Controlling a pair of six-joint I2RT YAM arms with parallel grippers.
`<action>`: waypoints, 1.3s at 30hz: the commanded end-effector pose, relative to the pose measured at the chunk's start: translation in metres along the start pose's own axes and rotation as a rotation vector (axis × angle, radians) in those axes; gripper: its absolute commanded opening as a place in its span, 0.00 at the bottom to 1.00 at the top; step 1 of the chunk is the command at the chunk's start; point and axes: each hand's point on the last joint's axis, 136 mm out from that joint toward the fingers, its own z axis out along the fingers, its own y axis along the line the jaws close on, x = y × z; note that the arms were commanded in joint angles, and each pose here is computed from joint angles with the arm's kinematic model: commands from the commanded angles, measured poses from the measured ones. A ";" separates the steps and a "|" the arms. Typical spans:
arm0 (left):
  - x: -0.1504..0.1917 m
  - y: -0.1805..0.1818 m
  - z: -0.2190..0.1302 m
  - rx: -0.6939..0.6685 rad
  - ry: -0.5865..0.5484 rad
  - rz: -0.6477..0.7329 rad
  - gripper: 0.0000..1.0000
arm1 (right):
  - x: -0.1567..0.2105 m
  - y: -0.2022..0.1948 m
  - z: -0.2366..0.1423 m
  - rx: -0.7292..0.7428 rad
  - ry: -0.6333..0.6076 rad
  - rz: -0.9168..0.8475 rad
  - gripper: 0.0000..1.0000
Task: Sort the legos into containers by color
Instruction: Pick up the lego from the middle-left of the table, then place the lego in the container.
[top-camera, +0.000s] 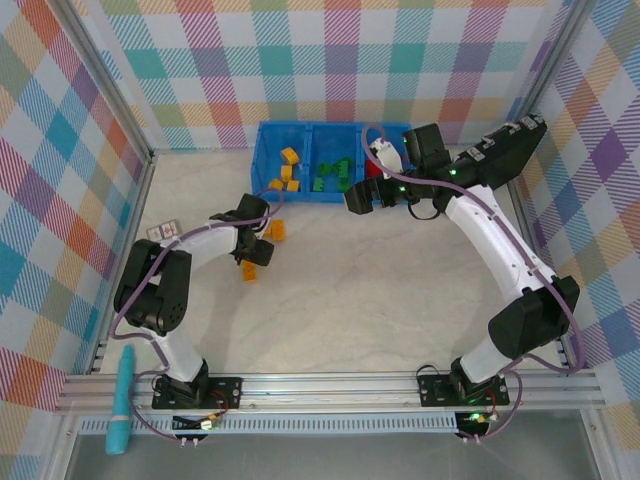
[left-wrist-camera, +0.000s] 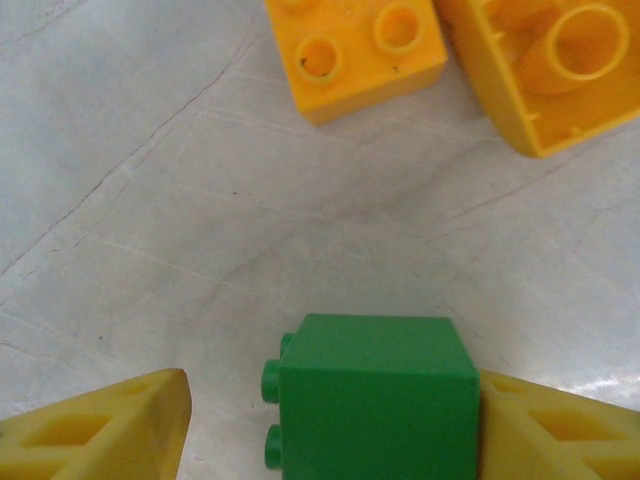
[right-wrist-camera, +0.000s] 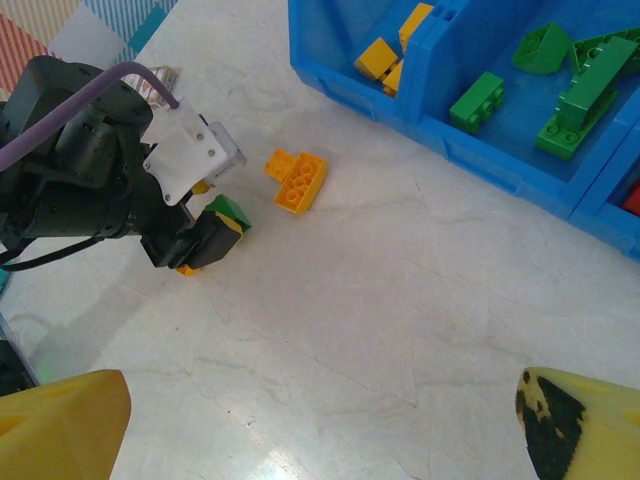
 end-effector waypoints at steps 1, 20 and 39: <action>-0.012 -0.001 0.002 0.026 -0.030 -0.039 0.67 | -0.001 0.003 -0.002 -0.003 0.002 -0.017 0.99; -0.013 -0.007 0.008 0.075 -0.004 -0.076 0.38 | 0.002 -0.003 -0.011 0.054 -0.014 -0.034 0.99; -0.182 -0.036 -0.158 0.326 -0.540 -0.212 0.35 | 0.003 -0.012 -0.005 0.090 -0.017 -0.039 0.99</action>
